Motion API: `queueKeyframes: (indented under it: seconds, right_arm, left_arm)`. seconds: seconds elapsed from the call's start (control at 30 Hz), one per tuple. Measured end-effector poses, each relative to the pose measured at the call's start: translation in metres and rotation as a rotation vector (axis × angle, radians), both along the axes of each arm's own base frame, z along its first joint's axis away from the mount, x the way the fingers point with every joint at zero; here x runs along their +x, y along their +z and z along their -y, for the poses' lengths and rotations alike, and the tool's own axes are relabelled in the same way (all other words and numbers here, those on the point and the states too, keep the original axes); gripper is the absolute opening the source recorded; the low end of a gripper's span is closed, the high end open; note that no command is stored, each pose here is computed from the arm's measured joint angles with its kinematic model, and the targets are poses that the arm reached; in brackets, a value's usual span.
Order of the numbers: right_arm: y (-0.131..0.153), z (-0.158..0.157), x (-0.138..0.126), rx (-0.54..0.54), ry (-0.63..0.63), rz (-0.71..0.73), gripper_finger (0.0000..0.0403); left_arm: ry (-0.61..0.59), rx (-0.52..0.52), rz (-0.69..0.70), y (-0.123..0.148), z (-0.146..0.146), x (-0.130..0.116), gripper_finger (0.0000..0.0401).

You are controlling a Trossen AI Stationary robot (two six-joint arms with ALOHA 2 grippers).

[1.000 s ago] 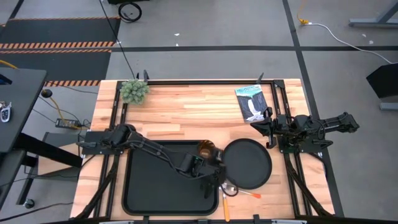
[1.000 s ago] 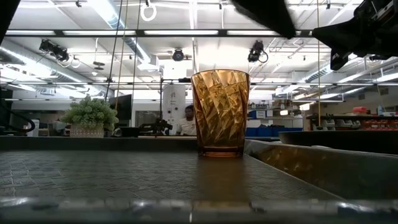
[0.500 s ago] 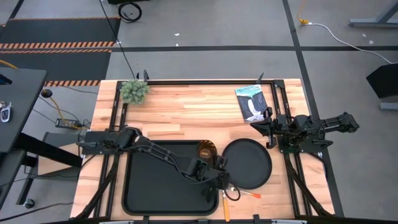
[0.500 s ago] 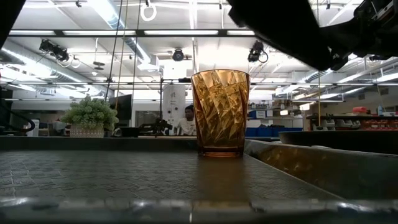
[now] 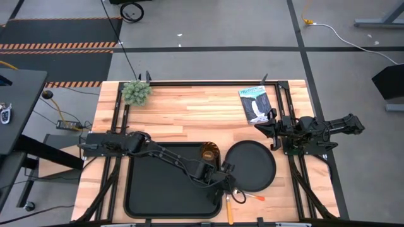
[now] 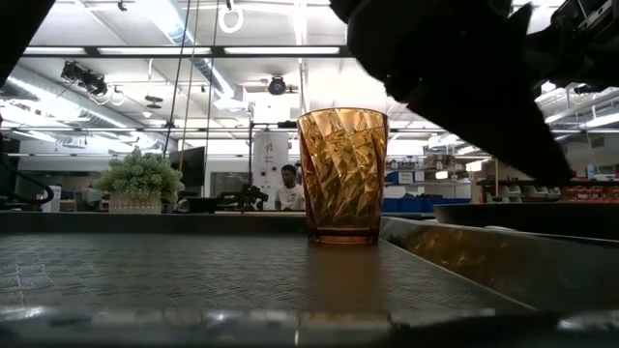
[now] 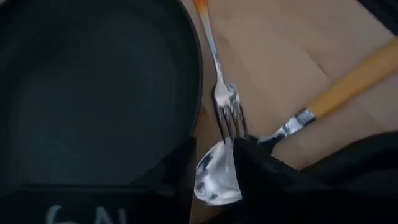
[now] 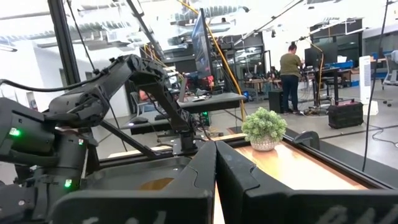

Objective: Pick and place plate/cup/fork/spoon on tray
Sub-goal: Put the black plate on top of the black tray

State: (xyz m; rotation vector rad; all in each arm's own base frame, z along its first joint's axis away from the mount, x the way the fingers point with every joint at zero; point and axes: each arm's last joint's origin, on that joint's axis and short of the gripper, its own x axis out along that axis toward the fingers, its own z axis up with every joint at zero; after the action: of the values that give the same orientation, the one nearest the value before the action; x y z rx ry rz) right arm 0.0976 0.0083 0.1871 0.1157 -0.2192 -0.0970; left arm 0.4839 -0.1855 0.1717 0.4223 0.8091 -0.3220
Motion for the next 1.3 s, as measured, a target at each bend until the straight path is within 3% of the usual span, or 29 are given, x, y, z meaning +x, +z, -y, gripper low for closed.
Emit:
queueKeyframes:
  seconds: [0.43,0.63,1.3]
  right_arm:
    - [0.0,0.0,0.0,0.0,0.0,0.001,0.0016]
    - [0.0,0.0,0.0,0.0,0.0,0.003,0.0016]
    - [0.0,0.0,0.0,0.0,0.0,0.003,0.0016]
  left_arm:
    - [0.023,-0.048,0.254,0.028,0.004,0.024,0.0117]
    - [-0.025,0.029,0.158,0.0,0.005,0.035,0.0117]
    - [-0.058,0.106,0.04,-0.02,0.008,0.03,0.0117]
